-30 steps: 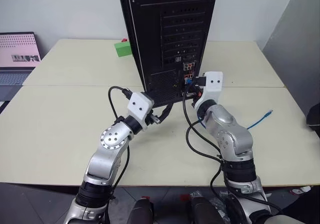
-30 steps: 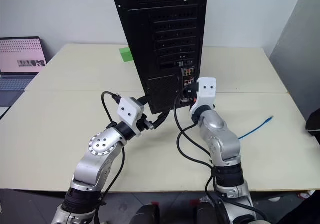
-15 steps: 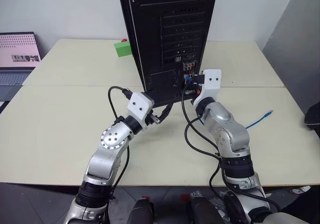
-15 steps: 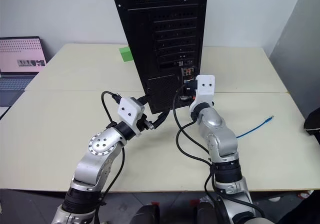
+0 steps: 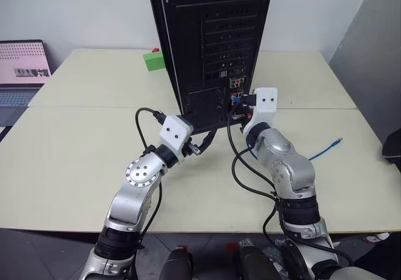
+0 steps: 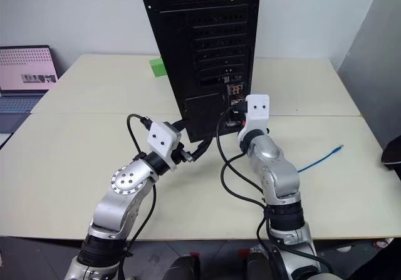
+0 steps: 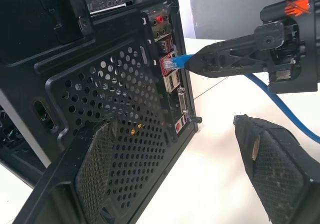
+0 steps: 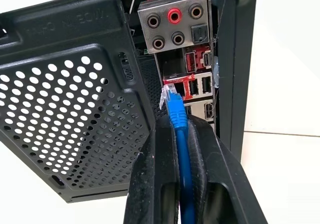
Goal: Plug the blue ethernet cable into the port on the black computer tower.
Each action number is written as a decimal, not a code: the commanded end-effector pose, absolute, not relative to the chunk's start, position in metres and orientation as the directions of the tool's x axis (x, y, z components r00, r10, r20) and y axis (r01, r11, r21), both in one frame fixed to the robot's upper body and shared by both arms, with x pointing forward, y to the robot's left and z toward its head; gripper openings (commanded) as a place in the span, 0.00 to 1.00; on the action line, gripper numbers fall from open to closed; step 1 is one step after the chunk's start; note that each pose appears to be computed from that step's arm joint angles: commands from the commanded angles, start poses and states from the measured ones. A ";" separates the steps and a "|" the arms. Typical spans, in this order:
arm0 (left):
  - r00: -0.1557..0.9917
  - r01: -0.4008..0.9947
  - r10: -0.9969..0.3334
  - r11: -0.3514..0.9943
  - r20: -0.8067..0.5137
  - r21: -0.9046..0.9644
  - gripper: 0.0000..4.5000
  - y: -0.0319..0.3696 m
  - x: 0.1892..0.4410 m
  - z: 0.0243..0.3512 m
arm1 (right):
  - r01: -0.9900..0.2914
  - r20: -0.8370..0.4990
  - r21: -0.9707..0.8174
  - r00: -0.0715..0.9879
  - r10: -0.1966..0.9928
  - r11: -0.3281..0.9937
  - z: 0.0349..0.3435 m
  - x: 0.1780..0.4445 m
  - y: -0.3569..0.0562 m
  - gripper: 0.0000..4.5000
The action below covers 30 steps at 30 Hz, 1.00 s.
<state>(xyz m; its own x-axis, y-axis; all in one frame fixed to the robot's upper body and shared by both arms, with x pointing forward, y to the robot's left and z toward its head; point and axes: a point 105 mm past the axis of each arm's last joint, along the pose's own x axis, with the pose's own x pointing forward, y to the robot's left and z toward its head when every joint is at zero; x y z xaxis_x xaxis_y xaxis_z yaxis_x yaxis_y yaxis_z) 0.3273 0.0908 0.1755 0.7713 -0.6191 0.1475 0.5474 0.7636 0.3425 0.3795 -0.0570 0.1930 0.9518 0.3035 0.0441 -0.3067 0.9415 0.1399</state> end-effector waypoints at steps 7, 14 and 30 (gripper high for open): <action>0.760 0.530 -0.622 0.761 0.190 0.374 0.88 0.091 0.322 0.187 | -0.296 0.108 0.142 0.953 0.283 0.945 0.209 0.380 -0.062 0.00; 0.761 0.529 -0.621 0.761 0.188 0.376 0.88 0.091 0.322 0.186 | -0.306 0.105 0.143 0.950 0.293 0.941 0.208 0.382 -0.059 0.00; 0.759 0.530 -0.625 0.757 0.186 0.382 0.88 0.091 0.322 0.186 | -0.315 0.125 0.131 0.946 0.300 0.940 0.211 0.384 -0.054 0.00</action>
